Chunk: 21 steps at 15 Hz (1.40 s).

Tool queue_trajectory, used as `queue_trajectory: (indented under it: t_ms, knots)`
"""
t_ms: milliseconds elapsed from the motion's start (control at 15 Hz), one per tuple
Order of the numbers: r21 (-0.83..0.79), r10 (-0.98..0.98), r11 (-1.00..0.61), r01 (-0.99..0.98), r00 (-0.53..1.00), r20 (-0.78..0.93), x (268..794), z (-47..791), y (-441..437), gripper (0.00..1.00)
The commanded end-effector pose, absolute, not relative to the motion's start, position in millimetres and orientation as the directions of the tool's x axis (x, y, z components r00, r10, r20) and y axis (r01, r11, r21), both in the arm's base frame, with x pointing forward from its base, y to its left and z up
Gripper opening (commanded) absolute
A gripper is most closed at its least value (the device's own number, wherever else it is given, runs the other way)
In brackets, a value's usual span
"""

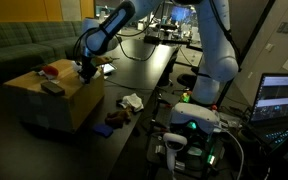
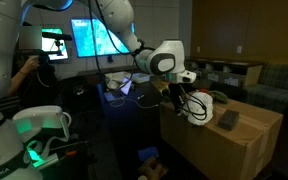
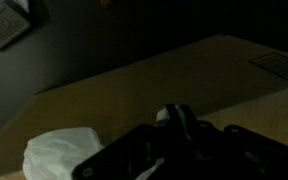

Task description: Pick up all the object from the box and put them on the table, then pick up all the objects from the table and put them on the box

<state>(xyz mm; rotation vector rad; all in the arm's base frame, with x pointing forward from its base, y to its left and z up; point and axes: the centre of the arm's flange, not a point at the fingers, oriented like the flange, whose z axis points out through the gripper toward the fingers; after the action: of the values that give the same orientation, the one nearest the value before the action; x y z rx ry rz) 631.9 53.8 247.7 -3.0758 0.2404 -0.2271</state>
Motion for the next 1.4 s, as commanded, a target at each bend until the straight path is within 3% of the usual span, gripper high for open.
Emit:
queue_trajectory:
  t_ms: [0, 867, 1333]
  knots:
    - [-0.059, -0.102, -0.994, -0.094, 0.981, 0.163, 594, 278, 50, 0.12]
    - [-0.091, -0.1, -0.991, -0.094, 0.992, 0.072, 490, 298, 37, 0.11]
    - [-0.067, -0.092, -0.993, -0.096, 0.993, -0.068, 503, 236, 46, 0.1]
